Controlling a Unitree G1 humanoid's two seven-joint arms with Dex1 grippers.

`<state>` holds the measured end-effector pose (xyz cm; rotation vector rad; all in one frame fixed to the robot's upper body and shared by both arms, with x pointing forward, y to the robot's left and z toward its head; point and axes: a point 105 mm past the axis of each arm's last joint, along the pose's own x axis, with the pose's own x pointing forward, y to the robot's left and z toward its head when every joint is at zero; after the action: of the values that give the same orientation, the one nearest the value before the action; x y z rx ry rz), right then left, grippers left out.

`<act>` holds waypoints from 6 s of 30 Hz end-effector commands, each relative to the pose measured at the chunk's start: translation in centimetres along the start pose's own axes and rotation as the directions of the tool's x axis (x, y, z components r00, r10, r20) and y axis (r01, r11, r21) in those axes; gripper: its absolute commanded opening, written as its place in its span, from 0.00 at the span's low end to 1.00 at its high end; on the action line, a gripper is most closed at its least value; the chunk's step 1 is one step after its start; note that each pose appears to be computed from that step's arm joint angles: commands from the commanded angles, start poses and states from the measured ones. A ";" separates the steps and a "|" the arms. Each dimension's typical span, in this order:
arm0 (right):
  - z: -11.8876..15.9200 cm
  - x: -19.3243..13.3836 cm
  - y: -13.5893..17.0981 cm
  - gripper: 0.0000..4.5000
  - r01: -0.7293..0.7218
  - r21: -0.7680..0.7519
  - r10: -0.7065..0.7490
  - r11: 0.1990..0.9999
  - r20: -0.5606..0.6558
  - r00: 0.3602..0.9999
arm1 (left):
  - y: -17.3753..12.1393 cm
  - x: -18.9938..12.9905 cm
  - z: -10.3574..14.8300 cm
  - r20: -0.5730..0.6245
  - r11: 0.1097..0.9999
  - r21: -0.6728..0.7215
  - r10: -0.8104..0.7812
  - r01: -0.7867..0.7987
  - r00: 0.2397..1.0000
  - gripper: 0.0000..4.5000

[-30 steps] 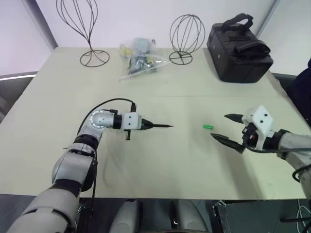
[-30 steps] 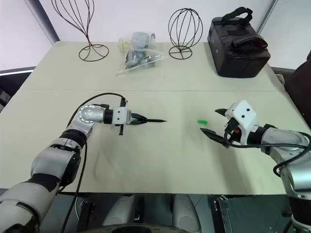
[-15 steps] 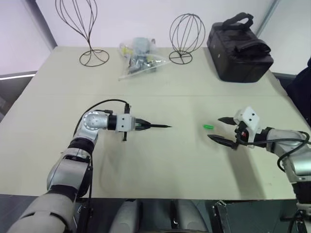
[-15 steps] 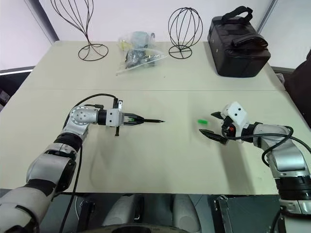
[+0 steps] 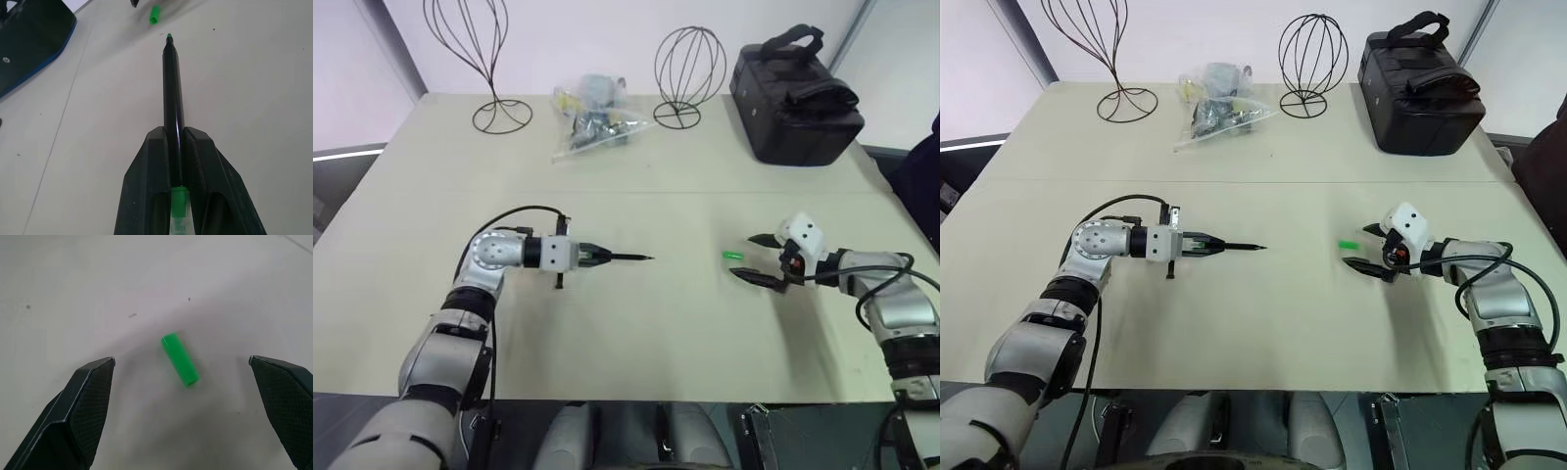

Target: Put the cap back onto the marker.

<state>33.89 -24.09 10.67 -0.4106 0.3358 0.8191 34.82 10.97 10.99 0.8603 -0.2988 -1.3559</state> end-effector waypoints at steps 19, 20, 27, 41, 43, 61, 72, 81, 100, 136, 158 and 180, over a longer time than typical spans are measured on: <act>-0.3 1.6 -0.1 0.71 -0.031 -0.052 0.031 0.998 0.002 1.000 | 0.8 -0.7 0.7 0.001 0.998 0.042 0.046 -0.046 0.999 0.00; -0.4 1.6 0.0 0.60 -0.031 -0.051 0.032 0.998 0.000 1.000 | 0.8 -0.7 0.7 0.002 0.998 0.042 0.046 -0.046 0.999 0.00; -1.1 1.6 0.3 0.06 -0.038 -0.040 0.037 0.998 -0.017 0.999 | 1.0 -0.6 0.8 0.005 0.998 0.044 0.050 -0.050 0.999 0.00; 1.6 0.1 3.0 0.06 -0.005 -0.418 -0.023 0.909 -0.063 0.998 | 1.9 0.0 1.5 0.015 0.994 0.112 -0.005 0.004 1.000 0.00; 2.8 -0.2 3.8 0.06 0.012 -0.485 -0.050 0.874 -0.067 0.997 | 2.2 0.5 1.8 0.021 0.988 0.155 -0.017 0.014 1.000 0.00; 8.6 -0.4 5.7 0.06 0.165 -0.660 -0.246 0.733 -0.032 0.969 | 3.9 3.3 4.0 0.070 0.902 0.419 0.078 -0.100 0.995 0.00; 10.3 0.5 6.9 0.06 0.171 -0.656 -0.227 0.735 0.000 0.974 | 4.2 4.4 3.9 0.067 0.874 0.462 0.133 -0.149 0.989 0.00; 10.8 1.3 7.7 0.06 0.159 -0.651 -0.199 0.742 0.013 0.980 | 4.1 4.7 4.1 0.080 0.864 0.477 0.139 -0.160 0.987 0.00; 10.7 1.2 7.2 0.06 0.159 -0.660 -0.208 0.734 0.004 0.978 | 3.8 4.4 3.9 0.082 0.860 0.487 0.130 -0.154 0.988 0.00; 11.3 1.1 7.4 0.06 0.157 -0.651 -0.184 0.743 0.027 0.983 | 4.0 4.5 4.6 0.128 0.849 0.491 0.152 -0.196 0.980 0.00; 12.1 1.4 8.2 0.06 0.132 -0.638 -0.128 0.759 0.053 0.990 | 4.4 4.8 5.2 0.147 0.830 0.518 0.154 -0.209 0.977 0.00; 13.3 1.6 9.7 0.06 0.093 -0.658 -0.045 0.747 0.090 0.995 | 3.9 4.3 5.5 0.194 0.855 0.471 0.140 -0.217 0.971 0.00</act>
<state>30.17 -12.27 17.37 -1.0351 0.0627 0.8350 35.15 5.48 14.66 1.1357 -0.7977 -1.1972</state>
